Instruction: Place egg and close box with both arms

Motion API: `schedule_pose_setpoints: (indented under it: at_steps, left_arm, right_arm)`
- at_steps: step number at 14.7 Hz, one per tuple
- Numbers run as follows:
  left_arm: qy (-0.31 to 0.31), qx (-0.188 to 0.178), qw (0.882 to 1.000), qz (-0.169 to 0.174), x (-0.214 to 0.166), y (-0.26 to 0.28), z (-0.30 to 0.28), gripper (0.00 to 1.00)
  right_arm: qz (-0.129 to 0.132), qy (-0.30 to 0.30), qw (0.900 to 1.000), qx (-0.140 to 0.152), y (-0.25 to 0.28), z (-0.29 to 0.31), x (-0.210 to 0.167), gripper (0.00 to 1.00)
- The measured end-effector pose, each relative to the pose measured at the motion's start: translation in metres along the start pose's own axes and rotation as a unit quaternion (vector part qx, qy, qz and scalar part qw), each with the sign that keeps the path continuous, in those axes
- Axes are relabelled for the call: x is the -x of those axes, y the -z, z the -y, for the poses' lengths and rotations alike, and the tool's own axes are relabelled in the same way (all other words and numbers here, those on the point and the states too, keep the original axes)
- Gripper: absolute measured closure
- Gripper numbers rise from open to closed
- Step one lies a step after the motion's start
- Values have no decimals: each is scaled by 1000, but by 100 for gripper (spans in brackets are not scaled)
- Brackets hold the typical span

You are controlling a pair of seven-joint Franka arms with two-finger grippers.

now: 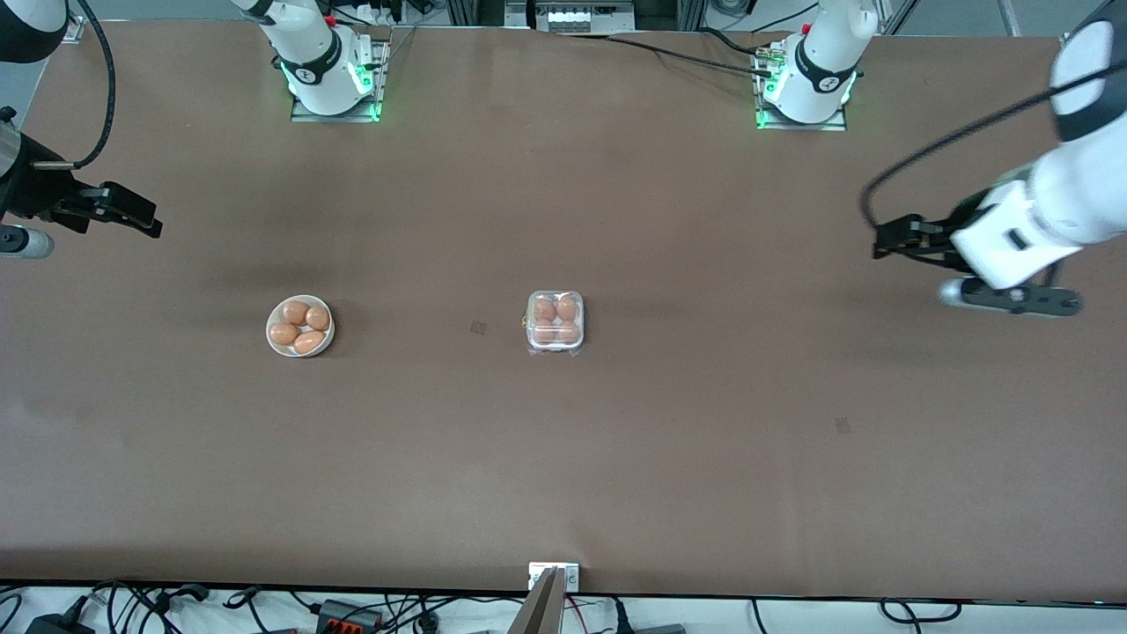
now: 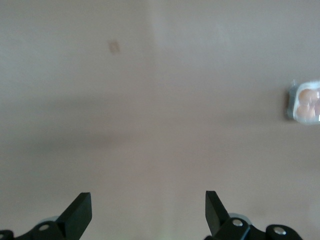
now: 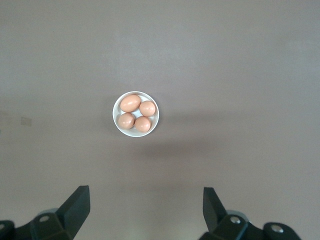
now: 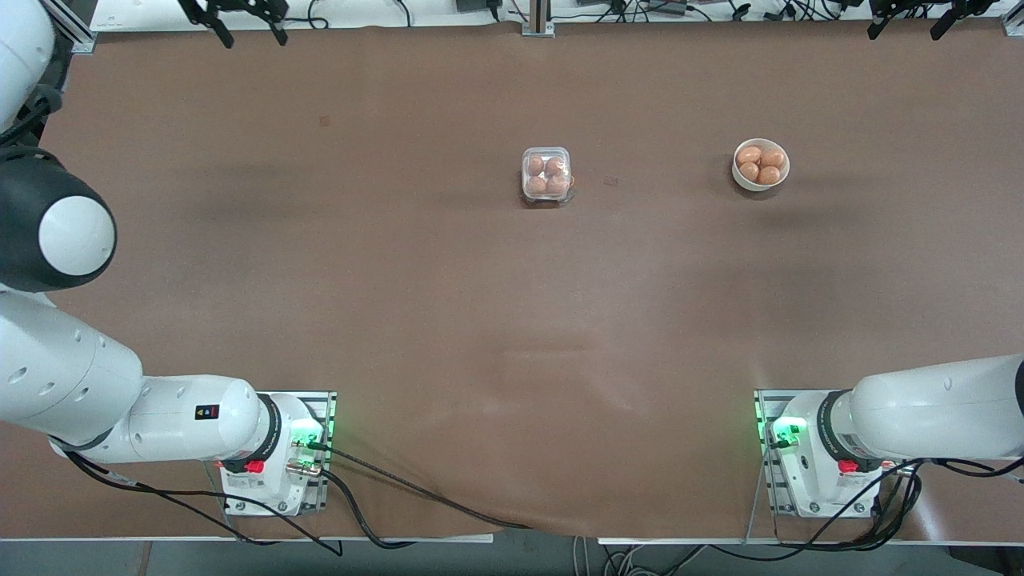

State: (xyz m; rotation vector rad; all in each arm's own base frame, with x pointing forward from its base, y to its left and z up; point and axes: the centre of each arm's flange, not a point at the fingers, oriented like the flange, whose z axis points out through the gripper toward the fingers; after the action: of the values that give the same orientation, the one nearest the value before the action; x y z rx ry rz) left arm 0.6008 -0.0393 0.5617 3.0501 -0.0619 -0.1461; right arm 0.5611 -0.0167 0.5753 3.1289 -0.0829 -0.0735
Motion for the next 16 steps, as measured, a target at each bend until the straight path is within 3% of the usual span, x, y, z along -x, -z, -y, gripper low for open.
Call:
schedule_pose_setpoints:
  at_steps: [2, 4, 8, 16]
  left_arm:
    - [1, -34, 998, -53, 11, 12, 8, 0]
    - [-12, -58, 996, -66, 34, 21, -4, 0]
    - [-37, -67, 995, -63, 57, 23, 6, 0]
    - [-25, -44, 998, -42, 63, 17, 6, 0]
  right_arm:
    - [-1, 0, 1000, 0, 1, 0, 0, 0]
    - [-3, 0, 1000, 0, 2, 0, 0, 0]
    - [-9, -2, 1000, 0, 8, -2, 2, 0]
    - [-8, 13, 1000, 0, 7, -2, 3, 0]
